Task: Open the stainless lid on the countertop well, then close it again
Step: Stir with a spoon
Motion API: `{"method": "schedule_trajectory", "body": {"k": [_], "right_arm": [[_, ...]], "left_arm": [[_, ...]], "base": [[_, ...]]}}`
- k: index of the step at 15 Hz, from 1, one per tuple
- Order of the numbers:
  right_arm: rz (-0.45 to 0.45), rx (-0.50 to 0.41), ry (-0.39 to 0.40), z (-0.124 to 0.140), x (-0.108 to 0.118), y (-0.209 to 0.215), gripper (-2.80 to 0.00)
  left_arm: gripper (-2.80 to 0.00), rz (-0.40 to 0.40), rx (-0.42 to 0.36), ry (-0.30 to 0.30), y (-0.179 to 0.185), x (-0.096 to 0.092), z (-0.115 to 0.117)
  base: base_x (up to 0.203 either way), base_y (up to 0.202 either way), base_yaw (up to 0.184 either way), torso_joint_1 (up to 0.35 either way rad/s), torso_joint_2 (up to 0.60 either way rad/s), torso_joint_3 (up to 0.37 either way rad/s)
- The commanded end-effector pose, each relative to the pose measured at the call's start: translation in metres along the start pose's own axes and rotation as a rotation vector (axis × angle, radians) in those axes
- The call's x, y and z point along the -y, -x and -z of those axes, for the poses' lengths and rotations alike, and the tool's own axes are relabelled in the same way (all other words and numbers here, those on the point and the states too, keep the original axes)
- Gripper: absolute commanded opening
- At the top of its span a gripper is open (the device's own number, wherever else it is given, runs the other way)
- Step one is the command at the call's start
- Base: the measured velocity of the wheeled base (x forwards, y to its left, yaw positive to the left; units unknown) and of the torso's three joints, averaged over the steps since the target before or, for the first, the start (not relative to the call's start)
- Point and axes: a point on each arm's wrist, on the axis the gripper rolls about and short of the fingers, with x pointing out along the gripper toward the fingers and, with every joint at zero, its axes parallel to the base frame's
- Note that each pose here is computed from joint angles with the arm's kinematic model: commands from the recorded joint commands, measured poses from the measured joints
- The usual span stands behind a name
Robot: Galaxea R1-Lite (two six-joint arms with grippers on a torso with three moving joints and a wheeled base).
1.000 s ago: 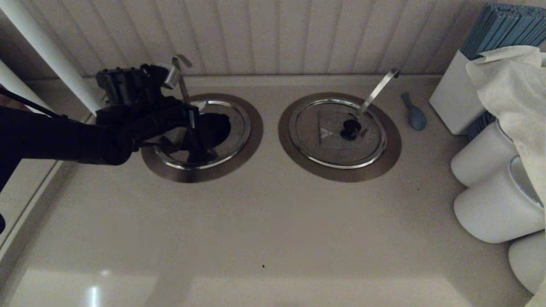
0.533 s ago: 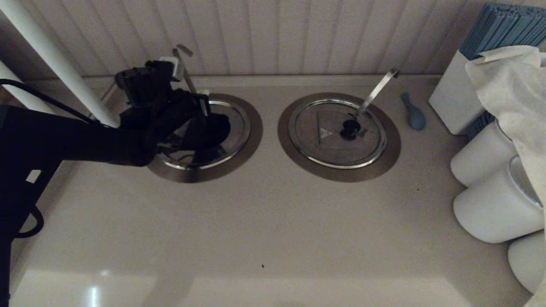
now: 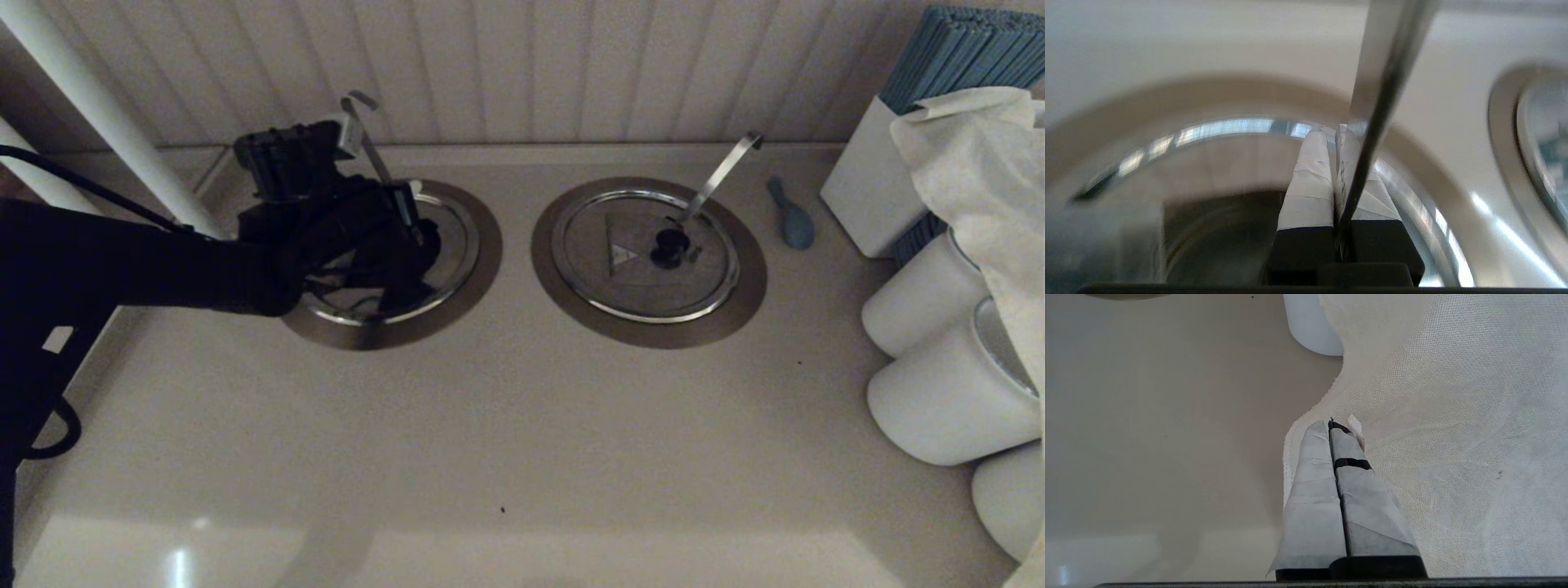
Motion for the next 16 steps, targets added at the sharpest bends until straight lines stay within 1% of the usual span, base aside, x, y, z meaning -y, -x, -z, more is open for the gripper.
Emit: {"method": "schedule_trajectory", "body": {"k": [1, 2, 4, 5, 6, 8, 9, 10, 11, 12, 13, 15, 16], "right_arm": [[0.000, -0.001, 0.000, 0.000, 0.000, 0.000, -2.80], [0.000, 0.000, 0.000, 0.000, 0.000, 0.000, -2.80], [0.000, -0.001, 0.000, 0.000, 0.000, 0.000, -2.80], [0.000, 0.000, 0.000, 0.000, 0.000, 0.000, -2.80], [0.000, -0.001, 0.000, 0.000, 0.000, 0.000, -2.80], [0.000, -0.001, 0.000, 0.000, 0.000, 0.000, -2.80], [0.000, -0.001, 0.000, 0.000, 0.000, 0.000, -2.80], [0.000, -0.001, 0.000, 0.000, 0.000, 0.000, -2.80], [0.000, -0.001, 0.000, 0.000, 0.000, 0.000, -2.80], [0.000, -0.001, 0.000, 0.000, 0.000, 0.000, -2.80], [0.000, 0.000, 0.000, 0.000, 0.000, 0.000, -2.80], [0.000, -0.001, 0.000, 0.000, 0.000, 0.000, -2.80], [0.000, -0.001, 0.000, 0.000, 0.000, 0.000, -2.80]], "left_arm": [[-2.80, 0.030, -0.030, 0.004, 0.008, 0.000, -0.006], [-2.80, 0.022, -0.047, -0.014, 0.009, -0.005, -0.005], [-2.80, -0.006, -0.085, -0.163, 0.011, -0.018, 0.003], [-2.80, -0.017, -0.112, -0.208, 0.013, -0.023, 0.009], [-2.80, -0.024, -0.119, -0.214, 0.012, -0.023, 0.012], [-2.80, -0.047, -0.125, -0.246, 0.010, -0.025, 0.015], [-2.80, -0.100, -0.139, -0.326, 0.006, -0.028, 0.022], [-2.80, -0.145, -0.137, -0.359, 0.001, -0.030, 0.028], [-2.80, -0.162, -0.085, -0.360, -0.004, -0.029, 0.027], [-2.80, -0.161, -0.047, -0.333, -0.008, -0.025, 0.028], [-2.80, -0.161, -0.022, -0.302, -0.012, -0.023, 0.026], [-2.80, -0.195, 0.013, -0.236, -0.016, -0.018, 0.020], [-2.80, -0.192, 0.015, -0.224, -0.016, -0.016, 0.019]], "base": [[0.000, 0.000, 0.000, 0.000, 0.00, 0.000], [0.000, 0.000, 0.000, 0.000, 0.00, 0.000], [0.000, 0.000, 0.000, 0.000, 0.00, 0.000], [0.000, 0.000, 0.000, 0.000, 0.00, 0.000], [0.000, 0.000, 0.000, 0.000, 0.00, 0.000], [0.000, 0.000, 0.000, 0.000, 0.00, 0.000], [0.000, 0.000, 0.000, 0.000, 0.00, 0.000], [0.000, 0.000, 0.000, 0.000, 0.00, 0.000], [0.000, 0.000, 0.000, 0.000, 0.00, 0.000], [0.000, 0.000, 0.000, 0.000, 0.00, 0.000], [0.000, 0.000, 0.000, 0.000, 0.00, 0.000], [0.000, 0.000, 0.000, 0.000, 0.00, 0.000], [0.000, 0.000, 0.000, 0.000, 0.00, 0.000]]}}
